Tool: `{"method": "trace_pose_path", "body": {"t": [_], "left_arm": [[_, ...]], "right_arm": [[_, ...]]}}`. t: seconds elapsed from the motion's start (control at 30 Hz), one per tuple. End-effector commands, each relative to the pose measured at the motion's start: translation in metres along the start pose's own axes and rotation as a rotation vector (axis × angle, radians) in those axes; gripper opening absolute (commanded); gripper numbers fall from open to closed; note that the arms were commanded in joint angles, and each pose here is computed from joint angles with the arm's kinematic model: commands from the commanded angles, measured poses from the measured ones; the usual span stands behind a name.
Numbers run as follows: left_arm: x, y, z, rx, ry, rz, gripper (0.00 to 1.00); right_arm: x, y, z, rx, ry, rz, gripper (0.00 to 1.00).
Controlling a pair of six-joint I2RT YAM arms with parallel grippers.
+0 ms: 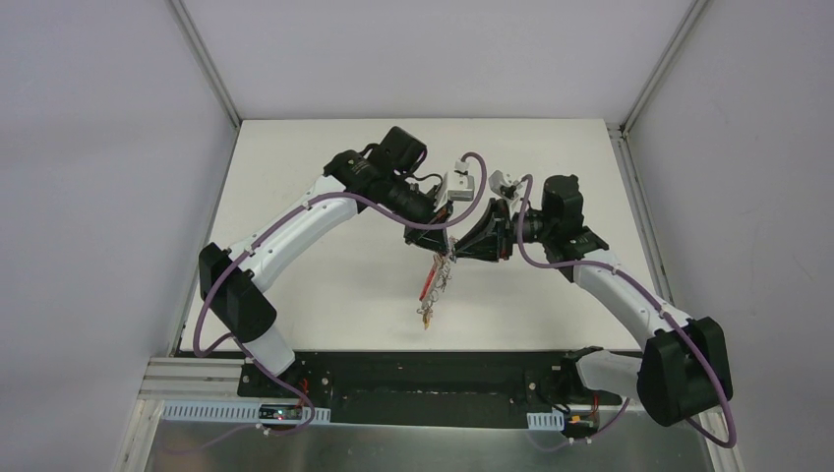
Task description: Put the keys on the keyring
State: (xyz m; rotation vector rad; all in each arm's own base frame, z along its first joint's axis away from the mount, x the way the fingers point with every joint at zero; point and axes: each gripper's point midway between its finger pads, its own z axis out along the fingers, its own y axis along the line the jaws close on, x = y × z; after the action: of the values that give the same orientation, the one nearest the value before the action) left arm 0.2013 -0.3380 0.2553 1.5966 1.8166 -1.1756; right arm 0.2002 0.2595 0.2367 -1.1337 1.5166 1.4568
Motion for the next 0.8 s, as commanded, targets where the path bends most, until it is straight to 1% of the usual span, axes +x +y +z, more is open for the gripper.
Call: {"method": "trace_pose_path", "body": {"t": [0.0,0.3,0.63,0.77], "left_arm": [[-0.015,-0.018,-0.014,0.025,-0.054,0.136,0.00],[-0.010,-0.015,-0.009,0.023,-0.055,0.125,0.00],[-0.007,-0.010,-0.008,0.012,-0.045,0.113,0.00],[-0.010,-0.008,-0.007,0.005,-0.052,0.095,0.00]], "right_arm": [[-0.012,0.010,-0.001,-0.068,-0.001,-0.008,0.27],[-0.013,0.018,-0.003,-0.111,0.000,-0.003,0.28],[-0.024,0.035,-0.010,-0.150,-0.009,-0.047,0.27],[-0.025,0.036,-0.011,-0.117,-0.014,-0.100,0.26]]}}
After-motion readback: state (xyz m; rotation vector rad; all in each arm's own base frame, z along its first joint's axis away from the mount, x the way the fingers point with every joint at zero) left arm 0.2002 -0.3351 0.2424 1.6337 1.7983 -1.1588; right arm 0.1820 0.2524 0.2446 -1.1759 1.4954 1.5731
